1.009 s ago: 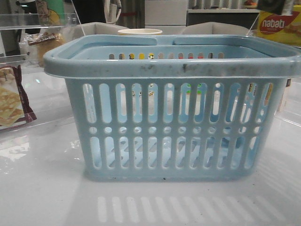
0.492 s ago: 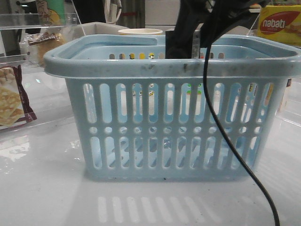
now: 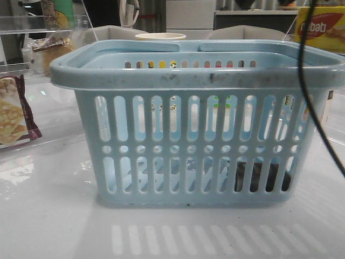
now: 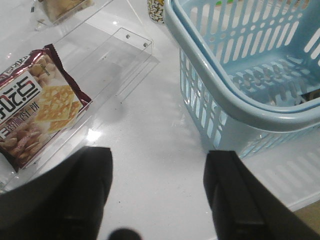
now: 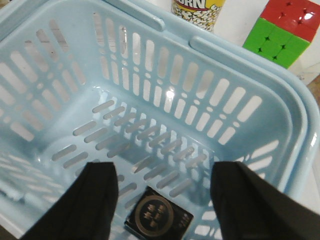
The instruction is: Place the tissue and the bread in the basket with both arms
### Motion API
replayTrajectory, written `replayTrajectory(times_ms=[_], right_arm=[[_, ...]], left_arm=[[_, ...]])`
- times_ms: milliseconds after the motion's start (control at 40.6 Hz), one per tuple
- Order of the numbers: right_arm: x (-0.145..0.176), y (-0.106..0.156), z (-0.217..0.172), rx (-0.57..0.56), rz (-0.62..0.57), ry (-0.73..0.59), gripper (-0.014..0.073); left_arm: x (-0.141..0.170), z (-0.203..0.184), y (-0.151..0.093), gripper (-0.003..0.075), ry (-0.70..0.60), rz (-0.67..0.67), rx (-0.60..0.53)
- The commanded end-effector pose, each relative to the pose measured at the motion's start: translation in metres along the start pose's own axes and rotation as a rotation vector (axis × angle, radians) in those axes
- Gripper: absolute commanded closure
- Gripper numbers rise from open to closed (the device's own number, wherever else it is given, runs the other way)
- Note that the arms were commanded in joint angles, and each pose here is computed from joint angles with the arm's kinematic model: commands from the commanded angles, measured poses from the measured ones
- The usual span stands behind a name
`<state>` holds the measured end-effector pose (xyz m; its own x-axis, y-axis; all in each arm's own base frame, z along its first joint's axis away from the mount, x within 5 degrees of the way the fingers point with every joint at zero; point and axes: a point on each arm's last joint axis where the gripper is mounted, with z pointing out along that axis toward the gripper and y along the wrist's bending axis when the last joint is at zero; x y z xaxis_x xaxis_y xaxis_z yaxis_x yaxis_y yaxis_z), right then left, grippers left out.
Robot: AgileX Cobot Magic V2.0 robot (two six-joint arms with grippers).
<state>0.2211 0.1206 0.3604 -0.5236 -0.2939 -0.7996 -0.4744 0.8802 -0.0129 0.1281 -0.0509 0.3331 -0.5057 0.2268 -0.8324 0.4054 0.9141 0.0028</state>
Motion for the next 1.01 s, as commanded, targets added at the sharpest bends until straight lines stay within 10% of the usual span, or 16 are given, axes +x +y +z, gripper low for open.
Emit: replayTrajectory(times_ms=[0,271,517,985], right_arm=[[0.002,-0.001,-0.036,0.008,-0.019,-0.136,0.0077],[0.049,-0.002,-0.072,0.011,-0.018,-0.173,0.0077],[0.059,-0.002,-0.086,0.011,-0.017,-0.202,0.0077],[0.059,-0.002,-0.085,0.011,-0.017,-0.198,0.0077]], left_arm=[[-0.015,-0.005,-0.001,0.0268,-0.100,-0.004,0.004],[-0.016,-0.005,-0.001,0.0253,-0.112,-0.004,0.002],[-0.025,0.016,0.002,0.0022,-0.118,-0.011,-0.009],[-0.102,0.120,0.046,0.0034,-0.044,-0.036,-0.121]])
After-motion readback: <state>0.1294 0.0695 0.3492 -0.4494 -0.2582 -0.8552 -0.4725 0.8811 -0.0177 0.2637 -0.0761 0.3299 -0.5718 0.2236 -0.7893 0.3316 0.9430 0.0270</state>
